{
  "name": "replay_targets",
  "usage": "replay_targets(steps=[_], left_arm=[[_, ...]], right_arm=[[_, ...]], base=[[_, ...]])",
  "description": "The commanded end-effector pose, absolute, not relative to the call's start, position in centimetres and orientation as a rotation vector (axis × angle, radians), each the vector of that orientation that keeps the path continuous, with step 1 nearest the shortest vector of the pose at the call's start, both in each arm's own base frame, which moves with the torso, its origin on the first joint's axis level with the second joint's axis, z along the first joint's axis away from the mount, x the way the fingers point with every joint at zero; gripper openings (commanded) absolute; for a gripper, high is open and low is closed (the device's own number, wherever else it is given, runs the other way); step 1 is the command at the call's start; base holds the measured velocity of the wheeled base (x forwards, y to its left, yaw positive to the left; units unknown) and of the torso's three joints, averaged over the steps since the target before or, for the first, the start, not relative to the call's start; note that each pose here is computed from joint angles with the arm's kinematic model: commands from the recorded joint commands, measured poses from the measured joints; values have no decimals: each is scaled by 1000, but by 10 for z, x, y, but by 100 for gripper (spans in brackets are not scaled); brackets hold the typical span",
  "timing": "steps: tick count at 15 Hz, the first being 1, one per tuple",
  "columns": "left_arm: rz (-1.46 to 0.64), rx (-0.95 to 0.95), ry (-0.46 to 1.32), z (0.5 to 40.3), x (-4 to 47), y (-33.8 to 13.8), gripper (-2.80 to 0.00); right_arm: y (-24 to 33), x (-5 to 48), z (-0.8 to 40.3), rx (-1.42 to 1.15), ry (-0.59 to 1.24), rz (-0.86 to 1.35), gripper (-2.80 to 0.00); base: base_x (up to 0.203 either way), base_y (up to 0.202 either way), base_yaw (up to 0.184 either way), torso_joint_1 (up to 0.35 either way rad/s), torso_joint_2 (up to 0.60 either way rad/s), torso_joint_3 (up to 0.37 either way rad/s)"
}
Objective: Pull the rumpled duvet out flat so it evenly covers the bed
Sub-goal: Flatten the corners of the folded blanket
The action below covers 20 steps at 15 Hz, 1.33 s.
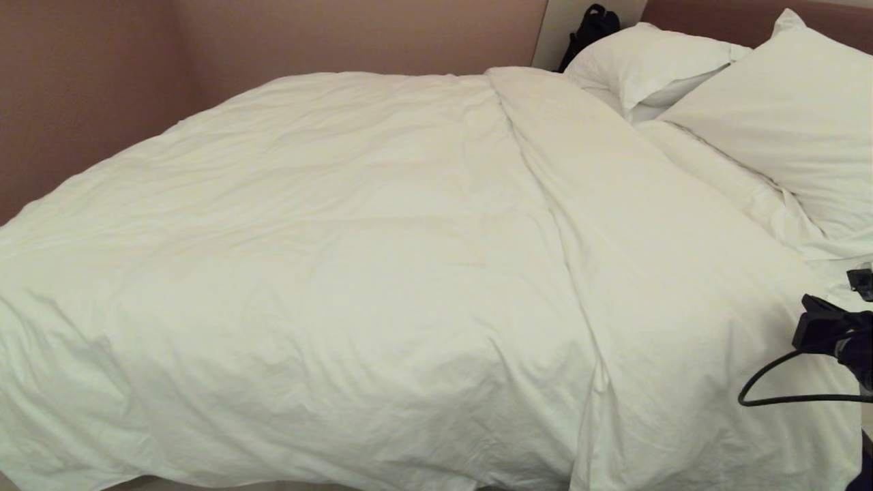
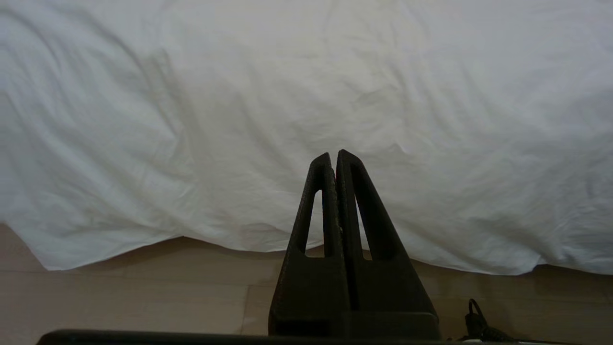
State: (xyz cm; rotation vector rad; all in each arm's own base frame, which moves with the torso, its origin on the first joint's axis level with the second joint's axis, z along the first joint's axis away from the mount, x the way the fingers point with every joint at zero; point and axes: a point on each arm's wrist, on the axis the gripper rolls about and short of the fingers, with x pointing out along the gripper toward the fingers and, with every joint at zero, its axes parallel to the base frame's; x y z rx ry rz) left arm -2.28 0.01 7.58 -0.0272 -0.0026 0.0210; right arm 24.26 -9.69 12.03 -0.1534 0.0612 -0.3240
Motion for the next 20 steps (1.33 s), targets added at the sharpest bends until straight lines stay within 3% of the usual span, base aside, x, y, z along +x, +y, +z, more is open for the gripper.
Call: replay_targets(steps=[1,15,20], left_arm=[[21,-28,-3,76,-23,0,-280],[21,-28,-3,76,-23,0,-280],[21,-28,-3,76,-23,0,-280]], right_arm=[[-86,248,139,-152,19,-477,-280],[-34,317,199,-90,-27,-700,-280],[14,325,211,-73,-33,-636,-280]], base=[[0,0,0,0,0,0],[0,0,0,0,0,0],[0,0,0,0,0,0]])
